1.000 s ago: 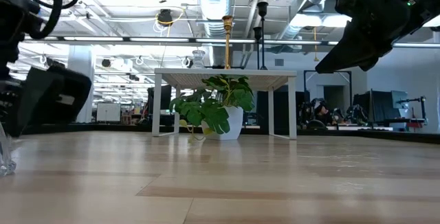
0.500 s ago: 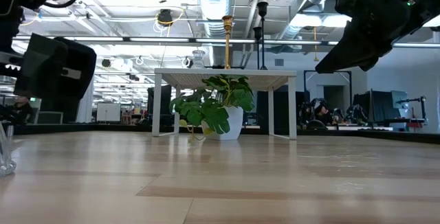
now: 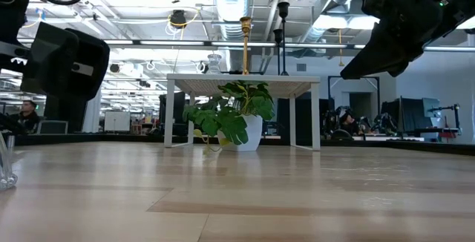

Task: Pick & Place candle stick holders
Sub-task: Put the transparent candle holder on the shelf aligned with the other transparent candle holder

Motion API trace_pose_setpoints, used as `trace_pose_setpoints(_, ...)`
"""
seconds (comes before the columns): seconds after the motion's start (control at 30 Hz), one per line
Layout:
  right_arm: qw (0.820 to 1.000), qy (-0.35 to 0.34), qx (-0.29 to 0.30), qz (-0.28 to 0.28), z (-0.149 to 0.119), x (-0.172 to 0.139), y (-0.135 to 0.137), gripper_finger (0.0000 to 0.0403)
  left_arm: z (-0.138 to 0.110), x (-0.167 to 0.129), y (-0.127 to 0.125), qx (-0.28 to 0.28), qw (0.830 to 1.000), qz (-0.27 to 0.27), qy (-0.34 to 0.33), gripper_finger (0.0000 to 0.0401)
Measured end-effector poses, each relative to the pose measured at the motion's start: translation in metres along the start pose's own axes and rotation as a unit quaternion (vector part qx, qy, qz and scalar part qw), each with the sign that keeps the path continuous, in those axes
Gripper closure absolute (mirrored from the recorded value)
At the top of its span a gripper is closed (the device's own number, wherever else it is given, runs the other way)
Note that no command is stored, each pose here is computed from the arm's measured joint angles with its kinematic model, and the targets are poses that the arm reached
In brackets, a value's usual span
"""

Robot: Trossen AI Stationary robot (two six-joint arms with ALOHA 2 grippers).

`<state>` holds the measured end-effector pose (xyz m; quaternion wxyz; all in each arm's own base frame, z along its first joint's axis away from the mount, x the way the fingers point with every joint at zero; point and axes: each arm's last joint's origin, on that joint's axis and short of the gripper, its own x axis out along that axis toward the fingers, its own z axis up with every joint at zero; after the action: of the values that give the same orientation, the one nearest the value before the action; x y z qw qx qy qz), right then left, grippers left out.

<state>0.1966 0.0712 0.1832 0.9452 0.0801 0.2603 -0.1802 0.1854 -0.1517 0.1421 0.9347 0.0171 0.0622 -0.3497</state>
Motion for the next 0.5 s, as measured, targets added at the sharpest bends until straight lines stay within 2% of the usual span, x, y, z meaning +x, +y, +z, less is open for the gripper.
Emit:
trace_pose_setpoints(0.33, 1.000, 0.000, 0.000, 0.000, 0.000, 0.000, 0.000, 0.0403, -0.005, 0.002, 0.000, -0.008, 1.000, 0.000, 0.012, 0.0115)
trace_pose_setpoints(0.5, 1.000, 0.000, 0.000, 0.000, 0.000, 0.000, 0.000, 0.0403, -0.007, 0.013, 0.001, -0.003, 1.000, 0.001, 0.018, 0.0115)
